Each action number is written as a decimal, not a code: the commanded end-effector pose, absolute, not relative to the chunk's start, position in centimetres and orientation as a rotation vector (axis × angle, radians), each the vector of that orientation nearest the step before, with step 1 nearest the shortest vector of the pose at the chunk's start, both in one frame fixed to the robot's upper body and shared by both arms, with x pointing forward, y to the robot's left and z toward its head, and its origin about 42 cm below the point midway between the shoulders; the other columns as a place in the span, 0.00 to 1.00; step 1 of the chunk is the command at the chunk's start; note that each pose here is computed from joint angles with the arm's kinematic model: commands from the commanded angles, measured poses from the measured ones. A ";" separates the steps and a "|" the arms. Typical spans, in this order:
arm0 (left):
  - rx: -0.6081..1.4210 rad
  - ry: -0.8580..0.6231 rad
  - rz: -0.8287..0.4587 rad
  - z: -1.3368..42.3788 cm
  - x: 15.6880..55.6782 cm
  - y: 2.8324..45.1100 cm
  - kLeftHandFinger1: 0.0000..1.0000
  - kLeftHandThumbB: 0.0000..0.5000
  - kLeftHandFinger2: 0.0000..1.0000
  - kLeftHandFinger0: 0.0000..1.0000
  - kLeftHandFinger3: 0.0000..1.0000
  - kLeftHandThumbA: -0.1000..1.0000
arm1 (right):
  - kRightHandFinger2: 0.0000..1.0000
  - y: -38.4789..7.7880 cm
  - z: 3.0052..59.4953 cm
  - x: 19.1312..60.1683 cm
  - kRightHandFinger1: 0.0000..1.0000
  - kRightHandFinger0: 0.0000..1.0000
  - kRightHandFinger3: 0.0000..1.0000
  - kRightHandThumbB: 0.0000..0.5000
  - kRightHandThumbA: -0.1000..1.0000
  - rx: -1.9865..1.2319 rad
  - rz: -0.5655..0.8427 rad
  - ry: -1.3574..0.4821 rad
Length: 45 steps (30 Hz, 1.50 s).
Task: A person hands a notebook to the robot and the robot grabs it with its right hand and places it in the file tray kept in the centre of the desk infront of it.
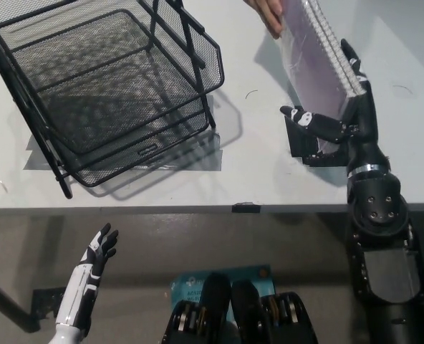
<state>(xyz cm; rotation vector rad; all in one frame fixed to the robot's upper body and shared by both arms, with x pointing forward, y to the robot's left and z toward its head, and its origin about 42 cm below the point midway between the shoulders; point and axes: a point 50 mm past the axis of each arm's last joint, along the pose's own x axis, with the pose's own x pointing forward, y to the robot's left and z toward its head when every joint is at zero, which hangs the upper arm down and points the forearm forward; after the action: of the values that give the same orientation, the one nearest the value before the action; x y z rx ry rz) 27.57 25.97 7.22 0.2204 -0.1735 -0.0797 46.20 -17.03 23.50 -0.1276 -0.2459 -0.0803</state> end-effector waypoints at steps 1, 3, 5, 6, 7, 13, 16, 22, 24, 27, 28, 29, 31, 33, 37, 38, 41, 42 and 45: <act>0.231 -0.224 -0.096 8.2 28.0 26.3 1.00 1.00 1.00 1.00 1.00 1.00 | 1.00 -15.3 26.0 47.9 0.97 0.94 1.00 0.42 0.98 0.103 -0.040 -0.292; 0.231 -0.225 -0.098 8.2 28.1 26.3 1.00 1.00 1.00 1.00 1.00 1.00 | 0.70 -15.2 26.0 48.1 0.64 0.58 0.76 0.37 1.00 0.129 -0.029 -0.281; 0.239 -0.233 -0.101 8.2 28.2 26.2 1.00 1.00 1.00 1.00 1.00 1.00 | 0.15 -15.0 26.1 48.3 0.08 0.05 0.22 0.30 1.00 0.196 0.008 -0.278; 0.238 -0.232 -0.101 8.2 28.2 26.2 1.00 1.00 1.00 1.00 1.00 1.00 | 0.03 -14.8 26.2 48.2 0.02 0.01 0.05 0.28 1.00 0.243 0.023 -0.286; 0.237 -0.227 -0.099 8.3 28.2 26.2 1.00 1.00 1.00 1.00 1.00 1.00 | 0.00 -14.3 26.4 47.9 0.00 0.00 0.00 0.36 1.00 0.322 0.049 -0.302; 0.247 -0.231 -0.104 8.4 28.3 26.3 1.00 1.00 1.00 1.00 1.00 1.00 | 0.00 -13.6 28.6 46.6 0.00 0.00 0.00 0.33 1.00 0.428 0.069 -0.385; 0.249 -0.233 -0.106 8.4 28.4 26.4 1.00 1.00 1.00 1.00 1.00 1.00 | 0.00 -13.6 29.7 45.8 0.00 0.00 0.00 0.32 1.00 0.456 0.055 -0.419; 0.252 -0.223 -0.104 8.4 28.4 26.5 1.00 1.00 1.00 1.00 1.00 1.00 | 0.00 -13.8 31.3 44.4 0.00 0.00 0.00 0.34 1.00 0.496 0.081 -0.461; 0.257 -0.224 -0.104 8.4 28.4 26.4 1.00 1.00 1.00 1.00 1.00 1.00 | 0.00 -13.9 31.9 43.9 0.00 0.00 0.00 0.27 1.00 0.498 0.078 -0.475; 0.263 -0.229 -0.103 8.4 28.4 26.4 1.00 1.00 1.00 1.00 1.00 1.00 | 0.00 -14.0 32.1 43.8 0.00 0.00 0.00 0.30 1.00 0.520 0.084 -0.481; 0.264 -0.230 -0.103 8.5 28.5 26.4 1.00 1.00 1.00 1.00 1.00 1.00 | 0.00 -14.0 32.1 43.7 0.00 0.00 0.00 0.30 1.00 0.526 0.084 -0.482; 0.262 -0.229 -0.103 8.5 28.5 26.3 1.00 1.00 1.00 1.00 1.00 1.00 | 0.00 -14.2 32.2 43.6 0.00 0.00 0.00 0.29 1.00 0.555 0.085 -0.475; 0.261 -0.230 -0.103 8.5 28.6 26.3 1.00 1.00 1.00 1.00 1.00 1.00 | 0.00 -14.3 32.4 43.5 0.00 0.00 0.00 0.31 1.00 0.586 0.087 -0.468; 0.258 -0.229 -0.104 8.6 28.6 26.3 1.00 1.00 1.00 1.00 1.00 1.00 | 0.00 -14.5 32.4 43.3 0.00 0.00 0.00 0.32 1.00 0.618 0.085 -0.458; 0.255 -0.236 -0.102 8.5 28.7 26.4 1.00 1.00 1.00 1.00 1.00 1.00 | 0.00 -14.8 32.6 42.8 0.00 0.00 0.00 0.29 1.00 0.651 0.082 -0.463; 0.252 -0.237 -0.103 8.5 28.7 26.5 1.00 1.00 1.00 1.00 1.00 1.00 | 0.00 -14.9 32.8 42.6 0.00 0.00 0.00 0.30 1.00 0.678 0.085 -0.464; 0.255 -0.240 -0.101 8.6 28.7 26.6 1.00 1.00 1.00 1.00 1.00 1.00 | 0.00 -15.3 33.3 42.0 0.00 0.00 0.00 0.29 1.00 0.713 0.072 -0.485; 0.259 -0.241 -0.099 8.6 28.7 26.6 1.00 1.00 1.00 1.00 1.00 1.00 | 0.00 -15.4 33.4 41.9 0.00 0.00 0.00 0.30 1.00 0.715 0.067 -0.489; 0.260 -0.236 -0.097 8.5 28.8 26.6 1.00 1.00 1.00 1.00 1.00 1.00 | 0.00 -15.9 34.4 41.3 0.00 0.00 0.00 0.25 1.00 0.726 0.041 -0.533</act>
<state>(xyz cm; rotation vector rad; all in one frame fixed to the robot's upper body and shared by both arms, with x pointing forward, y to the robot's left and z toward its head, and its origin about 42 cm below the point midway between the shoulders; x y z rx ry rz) 28.31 26.08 7.68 0.2317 -0.1889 -0.0839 42.46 -16.24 30.17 0.6216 -0.3889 -0.0023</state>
